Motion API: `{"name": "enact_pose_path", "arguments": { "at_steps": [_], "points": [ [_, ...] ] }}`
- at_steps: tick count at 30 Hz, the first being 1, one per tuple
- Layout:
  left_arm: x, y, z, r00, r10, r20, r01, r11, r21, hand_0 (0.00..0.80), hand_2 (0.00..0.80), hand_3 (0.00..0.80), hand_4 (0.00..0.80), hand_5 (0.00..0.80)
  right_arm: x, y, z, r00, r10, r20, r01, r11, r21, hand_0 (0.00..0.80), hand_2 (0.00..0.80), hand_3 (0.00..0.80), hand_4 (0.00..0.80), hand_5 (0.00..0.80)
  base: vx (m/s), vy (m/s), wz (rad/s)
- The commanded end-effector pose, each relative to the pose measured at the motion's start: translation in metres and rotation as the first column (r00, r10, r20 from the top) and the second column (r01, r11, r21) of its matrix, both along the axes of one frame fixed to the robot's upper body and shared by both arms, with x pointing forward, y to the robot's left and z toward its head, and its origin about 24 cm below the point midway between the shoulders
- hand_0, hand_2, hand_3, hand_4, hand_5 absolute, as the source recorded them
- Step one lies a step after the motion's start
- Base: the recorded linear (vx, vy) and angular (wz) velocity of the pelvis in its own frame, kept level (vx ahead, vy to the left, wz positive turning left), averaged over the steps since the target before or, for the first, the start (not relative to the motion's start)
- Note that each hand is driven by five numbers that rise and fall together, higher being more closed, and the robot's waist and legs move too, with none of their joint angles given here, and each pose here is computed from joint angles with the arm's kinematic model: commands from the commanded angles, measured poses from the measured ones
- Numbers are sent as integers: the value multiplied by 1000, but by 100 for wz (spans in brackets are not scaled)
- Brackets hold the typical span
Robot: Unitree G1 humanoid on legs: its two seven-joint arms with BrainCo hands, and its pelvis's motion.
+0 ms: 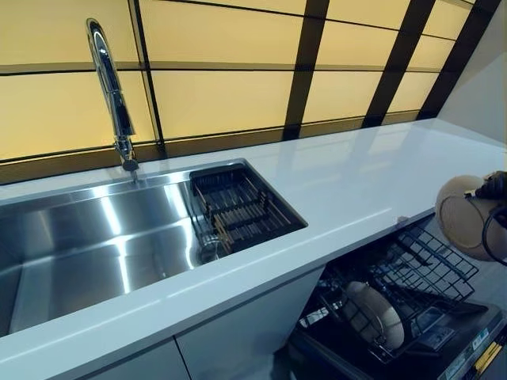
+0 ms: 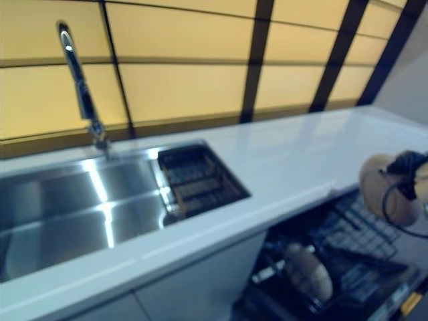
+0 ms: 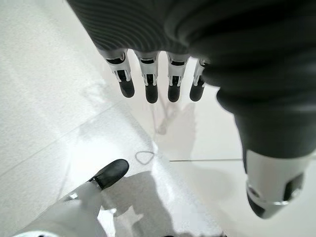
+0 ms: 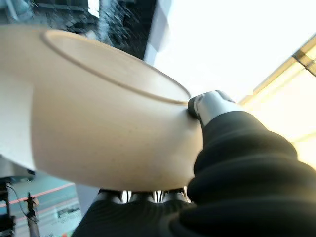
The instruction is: Take plates into dishwasher
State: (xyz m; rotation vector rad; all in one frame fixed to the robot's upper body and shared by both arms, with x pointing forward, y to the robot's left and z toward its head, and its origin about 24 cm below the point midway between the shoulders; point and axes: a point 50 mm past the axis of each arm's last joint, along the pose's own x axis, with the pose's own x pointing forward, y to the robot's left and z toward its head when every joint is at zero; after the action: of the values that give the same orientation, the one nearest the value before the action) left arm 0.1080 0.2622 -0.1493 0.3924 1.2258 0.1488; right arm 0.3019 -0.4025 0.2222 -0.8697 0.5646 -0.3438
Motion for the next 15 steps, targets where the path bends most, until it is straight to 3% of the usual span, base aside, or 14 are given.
{"name": "enact_pose_path", "arguments": {
  "at_steps": [1,15],
  "points": [
    [22,20,13,997,-3,71,-1,998,59,0,0,0,0,0,0,2,29,994,47,99,-41,997,-59,800,800,800,800,800,0,0,0],
    [24,15,12,983,125,137,-124,992,-10,0,0,0,0,0,-3,14,-31,996,92,2,-92,995,41,800,800,800,800,800,-1,-2,-1]
  ]
}}
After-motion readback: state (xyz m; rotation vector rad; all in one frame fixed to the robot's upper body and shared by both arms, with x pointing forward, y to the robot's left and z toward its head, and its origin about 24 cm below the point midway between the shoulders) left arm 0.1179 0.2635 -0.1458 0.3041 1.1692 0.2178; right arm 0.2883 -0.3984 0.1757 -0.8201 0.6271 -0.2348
